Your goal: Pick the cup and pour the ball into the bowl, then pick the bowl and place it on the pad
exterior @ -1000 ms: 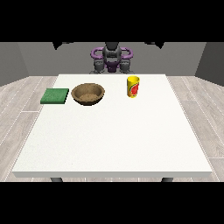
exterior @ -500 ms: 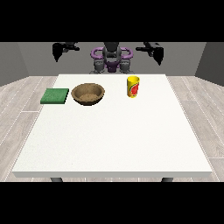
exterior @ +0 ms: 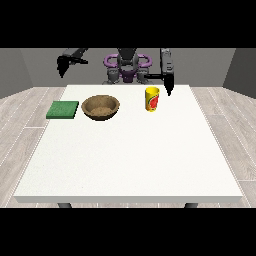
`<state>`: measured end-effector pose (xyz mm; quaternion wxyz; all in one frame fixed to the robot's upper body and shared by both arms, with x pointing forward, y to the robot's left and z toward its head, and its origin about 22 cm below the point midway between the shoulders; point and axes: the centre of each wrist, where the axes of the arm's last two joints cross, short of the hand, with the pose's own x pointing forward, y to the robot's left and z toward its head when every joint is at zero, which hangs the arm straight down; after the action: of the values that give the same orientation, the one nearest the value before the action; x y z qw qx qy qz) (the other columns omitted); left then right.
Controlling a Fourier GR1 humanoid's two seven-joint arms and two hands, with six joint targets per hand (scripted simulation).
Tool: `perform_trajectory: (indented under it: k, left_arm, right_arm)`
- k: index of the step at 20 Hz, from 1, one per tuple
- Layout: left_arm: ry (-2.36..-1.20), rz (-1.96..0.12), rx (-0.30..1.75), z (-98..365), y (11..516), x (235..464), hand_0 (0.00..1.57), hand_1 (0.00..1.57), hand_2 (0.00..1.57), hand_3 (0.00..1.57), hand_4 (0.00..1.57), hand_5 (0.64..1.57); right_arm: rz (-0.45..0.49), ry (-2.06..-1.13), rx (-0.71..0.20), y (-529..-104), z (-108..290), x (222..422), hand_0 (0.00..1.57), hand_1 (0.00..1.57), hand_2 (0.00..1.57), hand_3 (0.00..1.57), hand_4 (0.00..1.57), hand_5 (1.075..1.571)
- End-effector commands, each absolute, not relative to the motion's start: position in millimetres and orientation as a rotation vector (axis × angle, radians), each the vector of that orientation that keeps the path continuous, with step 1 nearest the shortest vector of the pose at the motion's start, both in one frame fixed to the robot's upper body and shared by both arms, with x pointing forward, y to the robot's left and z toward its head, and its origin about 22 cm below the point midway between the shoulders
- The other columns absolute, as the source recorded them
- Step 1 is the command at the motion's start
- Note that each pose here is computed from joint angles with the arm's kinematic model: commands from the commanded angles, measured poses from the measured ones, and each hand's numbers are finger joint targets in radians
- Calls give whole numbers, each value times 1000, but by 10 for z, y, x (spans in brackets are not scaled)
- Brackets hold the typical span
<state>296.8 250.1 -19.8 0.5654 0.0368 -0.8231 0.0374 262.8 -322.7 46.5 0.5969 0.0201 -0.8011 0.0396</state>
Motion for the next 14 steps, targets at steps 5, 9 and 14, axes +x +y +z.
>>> perform_trajectory:
  k: [5, 9, 14]
  left_arm:
    - [-1965, 71, 91, -606, 2412, 3115, 0, 0, 0, 0, 0, 1518]
    - [-1922, 97, 154, -838, 2407, 3132, 0, 0, 0, 0, 0, 1517]
    - [-1959, 130, 155, -853, 2382, 3243, 0, 0, 0, 0, 0, 1521]
  right_arm:
    - [74, -1903, 40, -3321, 545, 2835, 0, 0, 0, 0, 0, 1570]
    - [104, -1866, 86, -3213, 392, 2676, 0, 0, 0, 0, 0, 1571]
    - [112, -1914, 102, -3426, 460, 2758, 0, 0, 0, 0, 0, 1571]
